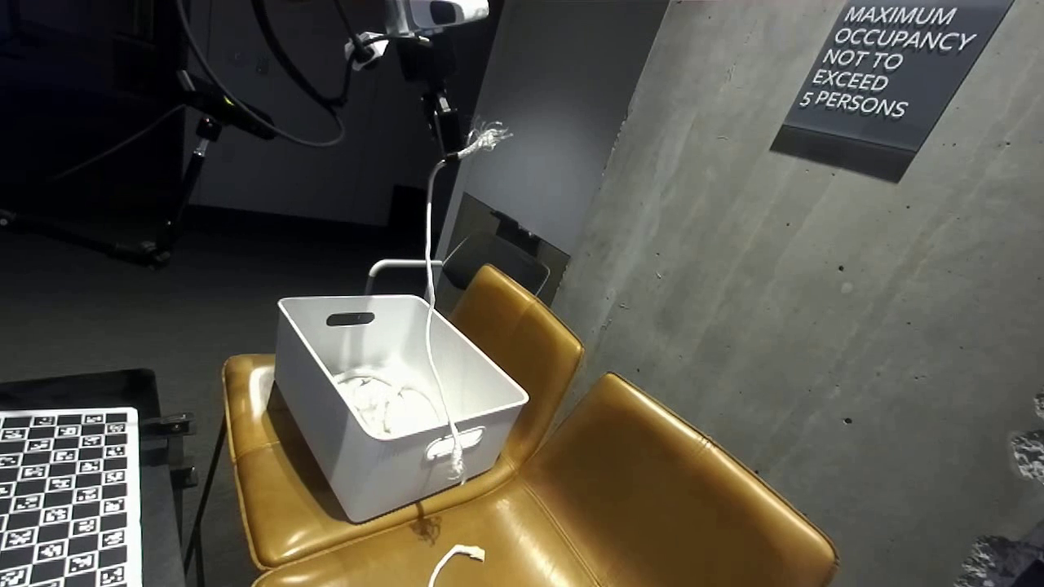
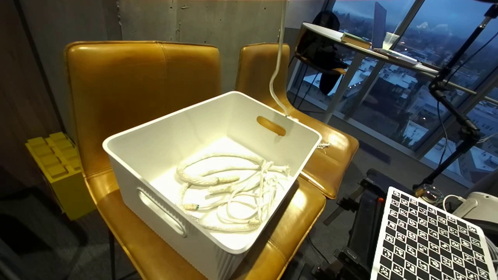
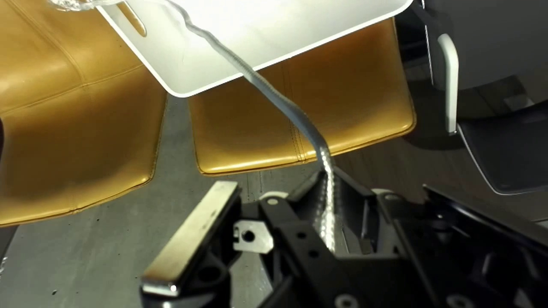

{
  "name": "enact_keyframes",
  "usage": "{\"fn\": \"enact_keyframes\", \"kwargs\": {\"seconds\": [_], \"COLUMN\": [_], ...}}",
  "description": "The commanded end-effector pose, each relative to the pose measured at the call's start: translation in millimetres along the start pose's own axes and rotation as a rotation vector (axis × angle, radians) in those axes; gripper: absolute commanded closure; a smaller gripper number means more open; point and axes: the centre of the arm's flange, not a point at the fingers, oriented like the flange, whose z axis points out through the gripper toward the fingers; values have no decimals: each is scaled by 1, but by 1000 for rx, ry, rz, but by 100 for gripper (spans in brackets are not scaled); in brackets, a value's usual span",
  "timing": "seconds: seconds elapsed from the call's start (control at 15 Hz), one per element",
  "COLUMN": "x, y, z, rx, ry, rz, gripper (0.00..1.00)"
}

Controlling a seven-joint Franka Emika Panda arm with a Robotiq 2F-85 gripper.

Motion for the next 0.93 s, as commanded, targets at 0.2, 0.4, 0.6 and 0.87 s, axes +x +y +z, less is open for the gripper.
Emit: {"fn": "enact_keyframes", "kwargs": {"seconds": [0.2, 0.4, 0.6, 0.87], "x": [21, 32, 20, -20], "y": [18, 6, -22, -45], "z": [14, 0, -15, 16], "rx": [-22, -13, 14, 7], "ry": [-25, -11, 1, -41], "rz": [28, 31, 3, -45], "gripper": [97, 97, 97, 97]}}
